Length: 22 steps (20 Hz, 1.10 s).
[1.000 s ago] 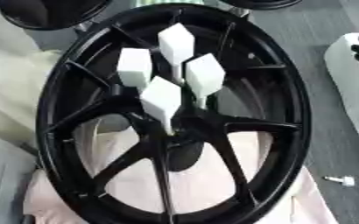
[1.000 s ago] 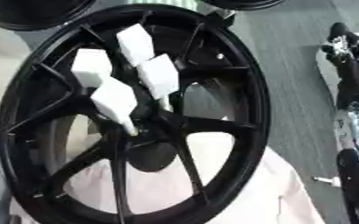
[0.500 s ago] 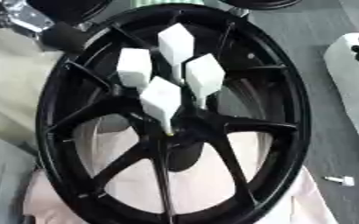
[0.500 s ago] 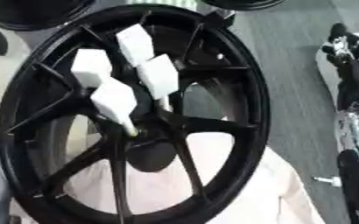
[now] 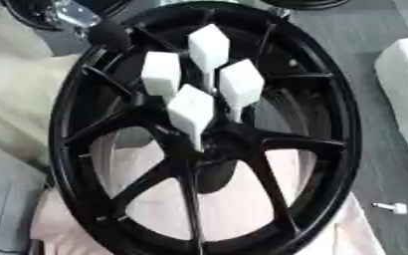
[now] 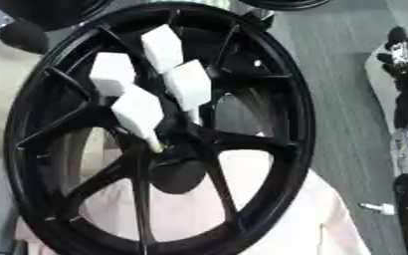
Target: Pull the pin out of the wheel hub.
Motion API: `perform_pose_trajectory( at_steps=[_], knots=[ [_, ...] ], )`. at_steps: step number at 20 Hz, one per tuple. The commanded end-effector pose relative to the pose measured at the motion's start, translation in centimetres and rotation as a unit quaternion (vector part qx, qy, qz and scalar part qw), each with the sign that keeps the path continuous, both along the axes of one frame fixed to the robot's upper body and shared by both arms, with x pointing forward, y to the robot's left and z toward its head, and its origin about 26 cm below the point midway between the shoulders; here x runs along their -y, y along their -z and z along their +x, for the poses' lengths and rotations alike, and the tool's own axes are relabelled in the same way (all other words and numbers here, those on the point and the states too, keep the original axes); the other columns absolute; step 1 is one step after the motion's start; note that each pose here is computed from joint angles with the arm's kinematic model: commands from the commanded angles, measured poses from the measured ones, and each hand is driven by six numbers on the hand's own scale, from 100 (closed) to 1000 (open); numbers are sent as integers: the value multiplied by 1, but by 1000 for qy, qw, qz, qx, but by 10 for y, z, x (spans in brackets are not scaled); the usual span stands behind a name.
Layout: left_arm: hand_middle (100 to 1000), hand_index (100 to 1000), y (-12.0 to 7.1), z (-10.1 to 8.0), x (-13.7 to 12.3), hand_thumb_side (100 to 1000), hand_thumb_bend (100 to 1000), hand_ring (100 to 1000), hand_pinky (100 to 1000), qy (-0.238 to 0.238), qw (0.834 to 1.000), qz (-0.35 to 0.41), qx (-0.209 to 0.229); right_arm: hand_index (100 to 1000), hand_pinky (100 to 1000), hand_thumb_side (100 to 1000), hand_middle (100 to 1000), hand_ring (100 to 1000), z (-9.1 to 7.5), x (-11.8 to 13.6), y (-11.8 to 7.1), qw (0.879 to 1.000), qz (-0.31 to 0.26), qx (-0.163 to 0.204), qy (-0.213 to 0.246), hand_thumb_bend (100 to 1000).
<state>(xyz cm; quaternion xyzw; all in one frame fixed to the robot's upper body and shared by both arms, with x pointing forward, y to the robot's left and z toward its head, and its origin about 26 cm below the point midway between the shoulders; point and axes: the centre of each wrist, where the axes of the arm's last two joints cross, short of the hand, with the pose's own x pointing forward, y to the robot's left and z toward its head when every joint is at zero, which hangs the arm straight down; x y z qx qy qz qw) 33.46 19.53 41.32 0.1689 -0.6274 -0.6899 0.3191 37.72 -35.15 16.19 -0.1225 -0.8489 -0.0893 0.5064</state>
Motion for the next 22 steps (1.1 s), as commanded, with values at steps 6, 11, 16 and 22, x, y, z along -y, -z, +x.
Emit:
perform_pose_trajectory(
  at_steps=[6, 11, 16, 22],
  knots=[
    [721, 823, -3, -19, 3, 512, 757, 706, 772, -10, 997, 19, 74, 753, 884, 582, 715, 755, -2, 3, -16, 1000, -18, 18, 1, 364],
    [745, 834, 8, -55, 3, 500, 775, 726, 780, -4, 994, 13, 108, 753, 884, 582, 715, 755, -1, 2, -18, 1000, -21, 20, -2, 362],
    [749, 837, 13, -64, 2, 484, 769, 728, 778, -4, 995, 12, 103, 753, 884, 582, 715, 755, 0, 0, -19, 1000, -21, 21, -4, 362],
    [762, 845, 16, -63, 0, 450, 750, 738, 781, -10, 993, 16, 113, 753, 884, 582, 715, 755, 0, -1, -20, 1000, -22, 21, -6, 361]
  ],
)
